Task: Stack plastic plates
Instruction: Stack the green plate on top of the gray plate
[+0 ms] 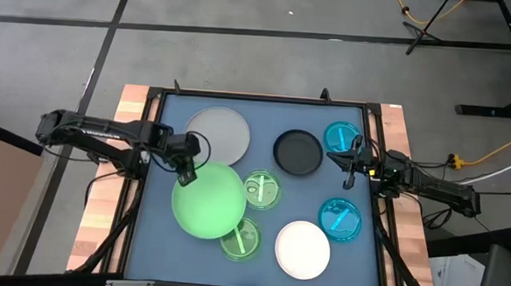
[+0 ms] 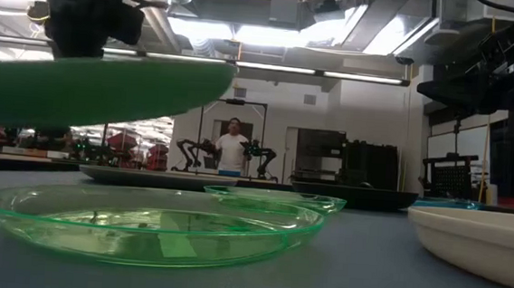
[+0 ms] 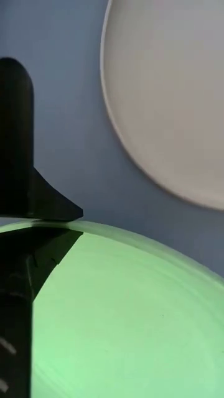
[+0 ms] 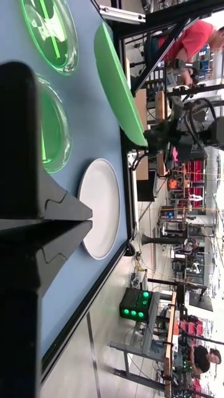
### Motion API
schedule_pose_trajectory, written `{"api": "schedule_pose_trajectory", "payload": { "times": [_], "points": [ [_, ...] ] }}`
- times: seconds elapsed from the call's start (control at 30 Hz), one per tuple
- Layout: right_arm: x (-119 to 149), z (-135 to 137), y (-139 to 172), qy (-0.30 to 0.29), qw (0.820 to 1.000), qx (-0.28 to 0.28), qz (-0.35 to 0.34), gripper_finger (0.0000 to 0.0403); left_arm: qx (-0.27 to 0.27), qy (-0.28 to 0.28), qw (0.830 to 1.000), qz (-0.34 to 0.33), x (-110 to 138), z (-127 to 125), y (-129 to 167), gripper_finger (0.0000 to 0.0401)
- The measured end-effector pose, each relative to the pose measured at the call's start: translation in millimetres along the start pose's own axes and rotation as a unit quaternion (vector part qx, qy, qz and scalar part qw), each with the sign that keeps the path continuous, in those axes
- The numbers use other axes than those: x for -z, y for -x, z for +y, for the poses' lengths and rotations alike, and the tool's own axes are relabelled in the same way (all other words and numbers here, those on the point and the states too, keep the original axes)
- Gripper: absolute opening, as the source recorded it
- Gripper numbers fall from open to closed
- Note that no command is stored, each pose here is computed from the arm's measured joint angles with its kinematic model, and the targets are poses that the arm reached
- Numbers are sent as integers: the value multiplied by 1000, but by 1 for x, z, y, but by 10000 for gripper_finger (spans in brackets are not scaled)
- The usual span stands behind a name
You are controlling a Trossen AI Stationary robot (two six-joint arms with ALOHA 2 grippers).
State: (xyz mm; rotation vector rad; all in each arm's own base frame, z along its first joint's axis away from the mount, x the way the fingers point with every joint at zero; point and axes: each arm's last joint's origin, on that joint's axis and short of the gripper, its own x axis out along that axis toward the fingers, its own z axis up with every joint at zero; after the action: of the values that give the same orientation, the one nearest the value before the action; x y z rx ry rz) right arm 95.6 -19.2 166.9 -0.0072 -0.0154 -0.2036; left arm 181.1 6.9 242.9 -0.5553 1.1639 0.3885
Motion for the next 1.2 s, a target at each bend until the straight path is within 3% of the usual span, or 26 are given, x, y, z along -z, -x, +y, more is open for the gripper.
{"api": "schedule_pose_trajectory", "payload": {
  "times": [0.53, 1.2],
  "points": [
    [0, 0, 0, 0, 1000, 0, 0, 1, -32, 146, 987, -62, -31, 50, 4, 0],
    [0, 0, 0, 0, 1000, 0, 0, 1, -82, 316, 937, -123, -44, 122, 19, 0]
  ]
}}
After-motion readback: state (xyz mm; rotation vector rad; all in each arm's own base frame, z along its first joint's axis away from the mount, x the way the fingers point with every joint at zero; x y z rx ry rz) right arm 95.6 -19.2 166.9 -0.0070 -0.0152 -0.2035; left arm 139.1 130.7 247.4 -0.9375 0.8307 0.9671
